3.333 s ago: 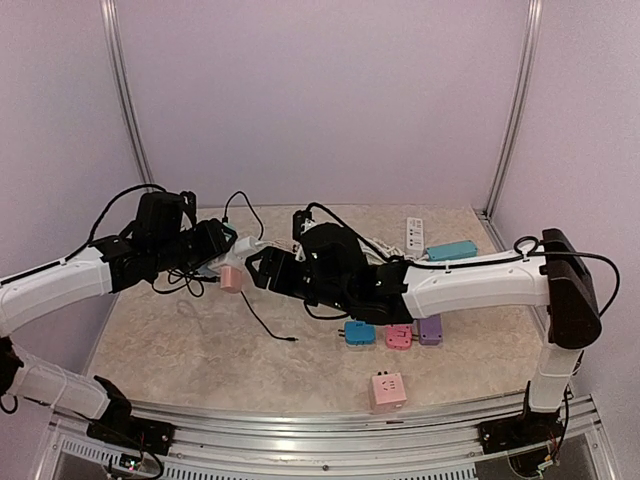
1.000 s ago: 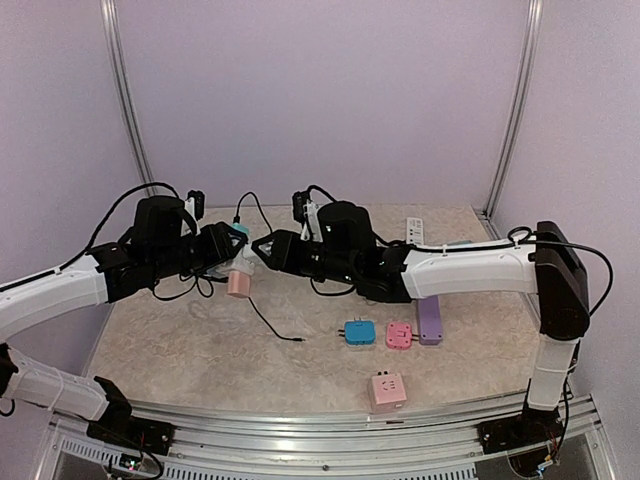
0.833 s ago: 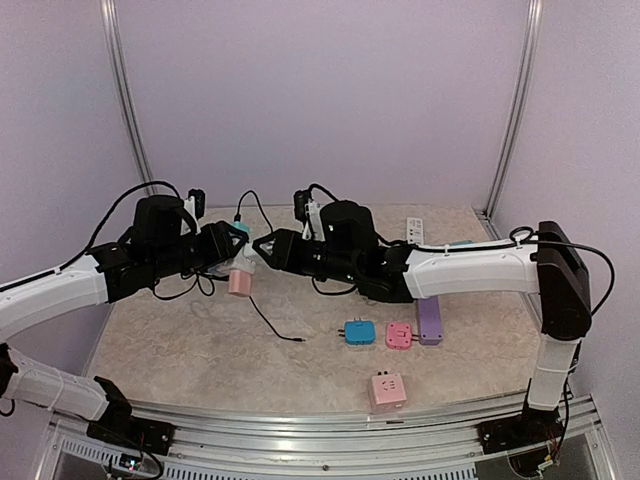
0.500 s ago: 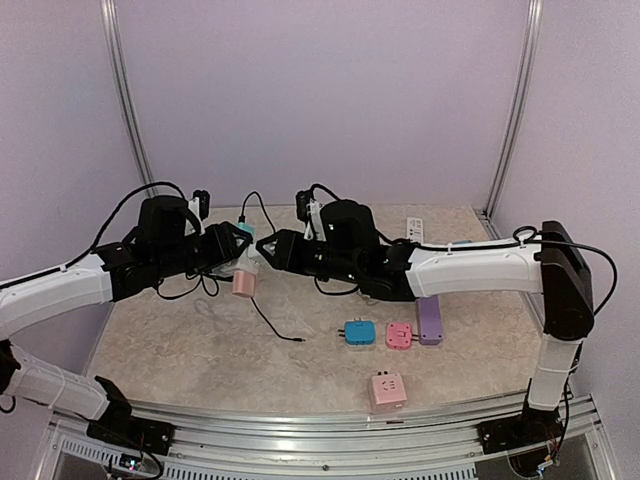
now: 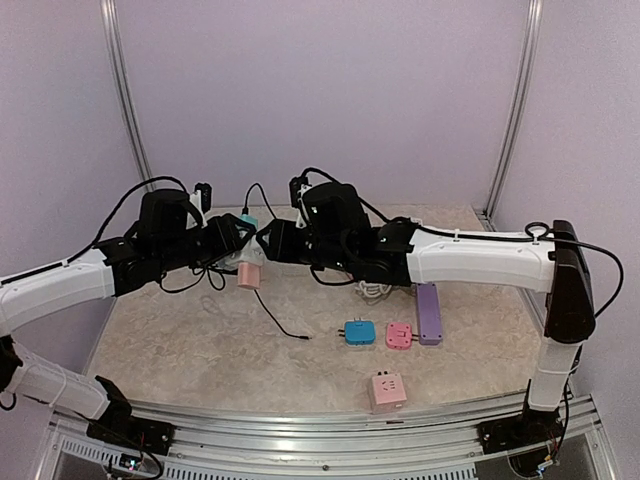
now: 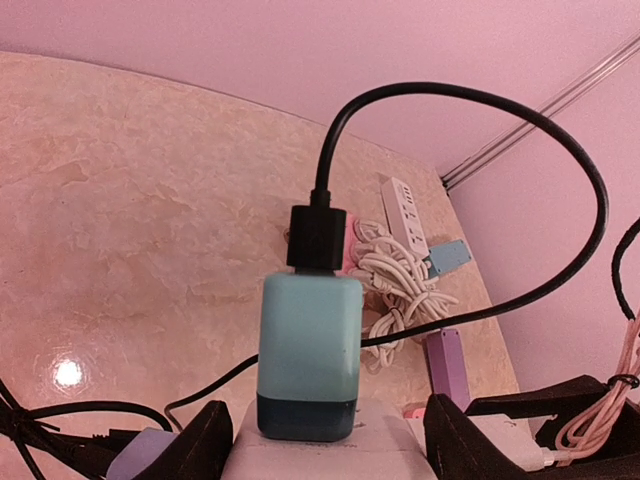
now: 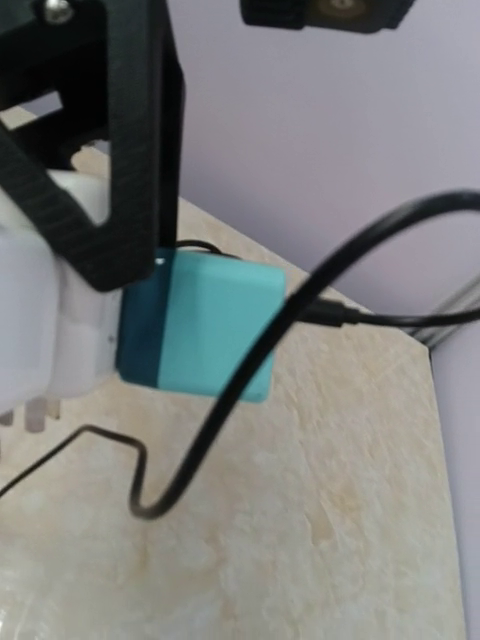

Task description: Pull the plug off the socket

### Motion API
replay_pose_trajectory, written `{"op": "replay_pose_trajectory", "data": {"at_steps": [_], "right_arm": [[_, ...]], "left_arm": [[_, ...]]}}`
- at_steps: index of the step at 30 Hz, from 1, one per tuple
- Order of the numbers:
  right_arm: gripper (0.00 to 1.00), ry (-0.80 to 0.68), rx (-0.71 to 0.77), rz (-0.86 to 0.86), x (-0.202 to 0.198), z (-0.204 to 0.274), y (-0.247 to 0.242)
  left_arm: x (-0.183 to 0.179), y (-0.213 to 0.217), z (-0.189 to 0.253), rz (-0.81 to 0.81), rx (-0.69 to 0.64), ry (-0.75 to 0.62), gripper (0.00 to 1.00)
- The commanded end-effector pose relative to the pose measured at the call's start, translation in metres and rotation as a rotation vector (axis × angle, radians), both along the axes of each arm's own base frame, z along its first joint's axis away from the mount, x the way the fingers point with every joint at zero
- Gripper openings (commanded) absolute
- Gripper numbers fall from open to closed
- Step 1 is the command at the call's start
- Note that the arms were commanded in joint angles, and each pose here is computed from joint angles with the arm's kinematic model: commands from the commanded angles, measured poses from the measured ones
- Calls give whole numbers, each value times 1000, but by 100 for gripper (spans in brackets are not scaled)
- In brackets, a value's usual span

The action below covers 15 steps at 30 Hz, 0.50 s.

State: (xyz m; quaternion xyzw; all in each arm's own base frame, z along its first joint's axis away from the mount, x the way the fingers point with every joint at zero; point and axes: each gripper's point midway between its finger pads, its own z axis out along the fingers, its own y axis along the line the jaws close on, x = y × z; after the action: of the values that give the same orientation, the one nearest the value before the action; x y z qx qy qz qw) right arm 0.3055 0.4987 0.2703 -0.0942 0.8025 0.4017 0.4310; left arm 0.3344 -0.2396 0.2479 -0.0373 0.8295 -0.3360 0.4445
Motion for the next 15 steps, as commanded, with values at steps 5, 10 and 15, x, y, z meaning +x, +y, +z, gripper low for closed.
{"op": "replay_pose_trajectory", "data": {"at_steps": [5, 10, 15], "right_arm": [[0, -76, -244, -161, 25, -19, -25], [0, -80, -280, -177, 26, -19, -29], [0, -73, -231, -135, 23, -13, -27]], "left_arm": [[-7, -17, 14, -81, 3, -30, 30], [-6, -17, 16, -83, 9, -35, 30], [-7, -19, 22, -99, 13, -63, 30]]}}
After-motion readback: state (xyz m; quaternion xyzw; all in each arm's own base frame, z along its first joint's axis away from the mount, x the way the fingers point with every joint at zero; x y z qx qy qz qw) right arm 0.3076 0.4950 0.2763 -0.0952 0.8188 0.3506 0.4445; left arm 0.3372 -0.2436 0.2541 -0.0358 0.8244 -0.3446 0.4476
